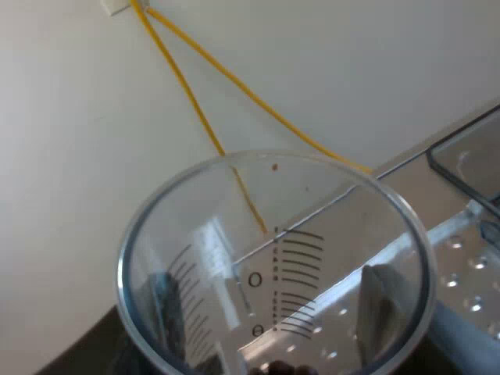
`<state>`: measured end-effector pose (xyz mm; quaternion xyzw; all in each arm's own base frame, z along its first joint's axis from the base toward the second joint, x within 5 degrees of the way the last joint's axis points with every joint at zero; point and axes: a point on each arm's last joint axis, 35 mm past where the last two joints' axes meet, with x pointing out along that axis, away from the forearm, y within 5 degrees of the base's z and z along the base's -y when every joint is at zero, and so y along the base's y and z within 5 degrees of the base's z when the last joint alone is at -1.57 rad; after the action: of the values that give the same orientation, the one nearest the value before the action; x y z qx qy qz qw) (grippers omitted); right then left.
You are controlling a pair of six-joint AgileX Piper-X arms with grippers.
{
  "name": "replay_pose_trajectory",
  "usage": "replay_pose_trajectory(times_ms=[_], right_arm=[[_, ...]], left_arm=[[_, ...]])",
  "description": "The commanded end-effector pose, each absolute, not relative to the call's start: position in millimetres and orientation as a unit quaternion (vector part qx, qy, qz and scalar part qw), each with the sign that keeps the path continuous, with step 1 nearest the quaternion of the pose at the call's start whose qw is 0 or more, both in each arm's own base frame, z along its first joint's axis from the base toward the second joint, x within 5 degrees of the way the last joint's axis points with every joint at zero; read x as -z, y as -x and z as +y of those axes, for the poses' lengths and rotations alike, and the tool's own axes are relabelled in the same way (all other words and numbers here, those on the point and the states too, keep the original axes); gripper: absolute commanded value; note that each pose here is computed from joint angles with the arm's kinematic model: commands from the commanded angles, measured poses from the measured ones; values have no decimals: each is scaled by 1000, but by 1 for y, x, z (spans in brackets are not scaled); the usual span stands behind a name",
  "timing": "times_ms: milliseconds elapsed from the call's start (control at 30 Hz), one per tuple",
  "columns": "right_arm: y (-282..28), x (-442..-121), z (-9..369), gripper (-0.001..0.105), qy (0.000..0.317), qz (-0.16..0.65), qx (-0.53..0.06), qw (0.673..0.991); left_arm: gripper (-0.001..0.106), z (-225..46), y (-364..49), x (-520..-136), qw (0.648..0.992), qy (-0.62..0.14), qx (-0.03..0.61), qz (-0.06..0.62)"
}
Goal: Pour the beans into the coffee machine
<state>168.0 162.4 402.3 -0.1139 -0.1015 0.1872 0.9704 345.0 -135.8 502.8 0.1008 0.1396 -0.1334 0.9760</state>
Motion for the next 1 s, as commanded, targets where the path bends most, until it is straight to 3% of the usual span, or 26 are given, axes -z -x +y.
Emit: replay_pose_trajectory(times_ms=[33, 467, 733, 1000], right_arm=[[-166, -407, 160, 62, 113, -112, -181, 971], [-166, -407, 160, 62, 113, -112, -181, 971], [-167, -407, 160, 62, 112, -111, -176, 972], [-167, -407, 160, 62, 112, -110, -174, 972]], left_arm=[[25, -147, -348, -507, 977, -101, 130, 138], [25, -186, -369, -503, 965, -209, 101, 121], [25, -185, -370, -505, 954, -265, 86, 109], [25, -185, -371, -509, 957, -262, 83, 93]])
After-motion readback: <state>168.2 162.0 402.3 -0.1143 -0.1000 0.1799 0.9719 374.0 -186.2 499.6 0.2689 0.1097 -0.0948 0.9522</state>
